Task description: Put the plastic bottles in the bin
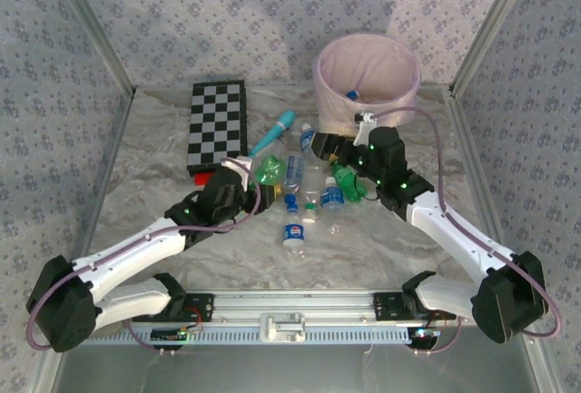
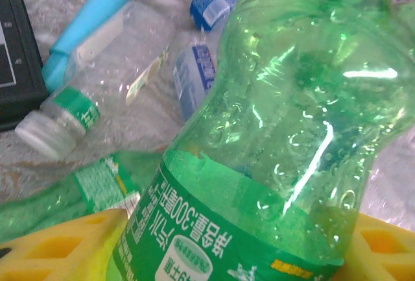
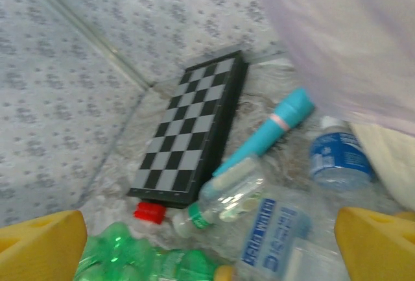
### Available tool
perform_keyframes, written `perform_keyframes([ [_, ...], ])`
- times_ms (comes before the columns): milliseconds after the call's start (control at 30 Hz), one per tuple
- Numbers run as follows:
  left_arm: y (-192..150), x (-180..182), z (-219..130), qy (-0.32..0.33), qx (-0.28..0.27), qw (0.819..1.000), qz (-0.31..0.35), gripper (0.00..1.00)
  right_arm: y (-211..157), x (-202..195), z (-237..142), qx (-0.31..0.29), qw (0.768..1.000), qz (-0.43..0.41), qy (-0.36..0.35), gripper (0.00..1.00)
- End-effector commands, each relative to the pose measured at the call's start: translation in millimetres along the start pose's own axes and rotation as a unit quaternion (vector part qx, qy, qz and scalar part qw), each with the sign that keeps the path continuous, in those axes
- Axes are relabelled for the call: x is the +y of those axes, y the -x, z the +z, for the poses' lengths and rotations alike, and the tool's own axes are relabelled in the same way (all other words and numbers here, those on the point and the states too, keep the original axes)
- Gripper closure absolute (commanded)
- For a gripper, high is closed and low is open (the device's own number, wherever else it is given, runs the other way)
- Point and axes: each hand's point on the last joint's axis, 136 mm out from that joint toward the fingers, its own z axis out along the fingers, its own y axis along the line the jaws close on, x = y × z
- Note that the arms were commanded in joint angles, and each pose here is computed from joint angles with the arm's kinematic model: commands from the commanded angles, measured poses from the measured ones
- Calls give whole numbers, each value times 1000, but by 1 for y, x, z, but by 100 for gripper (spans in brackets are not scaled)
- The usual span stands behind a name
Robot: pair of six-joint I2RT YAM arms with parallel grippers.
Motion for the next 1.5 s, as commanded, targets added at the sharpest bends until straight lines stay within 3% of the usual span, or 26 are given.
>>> perform_keyframes([
  [0, 37, -17, 0, -53, -71, 995, -40, 45, 13, 43, 3, -4, 996, 6, 91, 0],
  [167, 46, -29, 7, -82, -72, 993, -43, 45, -3, 69, 22, 28, 988, 30, 147, 0],
  [700, 40, -35, 9, -88, -69, 993, -30, 45, -67, 83, 79, 124, 974, 77, 174, 6],
  [1000, 36, -33, 10, -81, -64, 994, -24, 43, -79, 84, 88, 143, 970, 82, 180, 32],
  [1167, 36, -31, 8, -77, -67, 994, -27, 34, -78, 82, 88, 141, 970, 81, 179, 45],
  [1467, 42, -16, -5, -46, -90, 994, -43, 9, -60, 65, 86, 126, 980, 49, 144, 47],
])
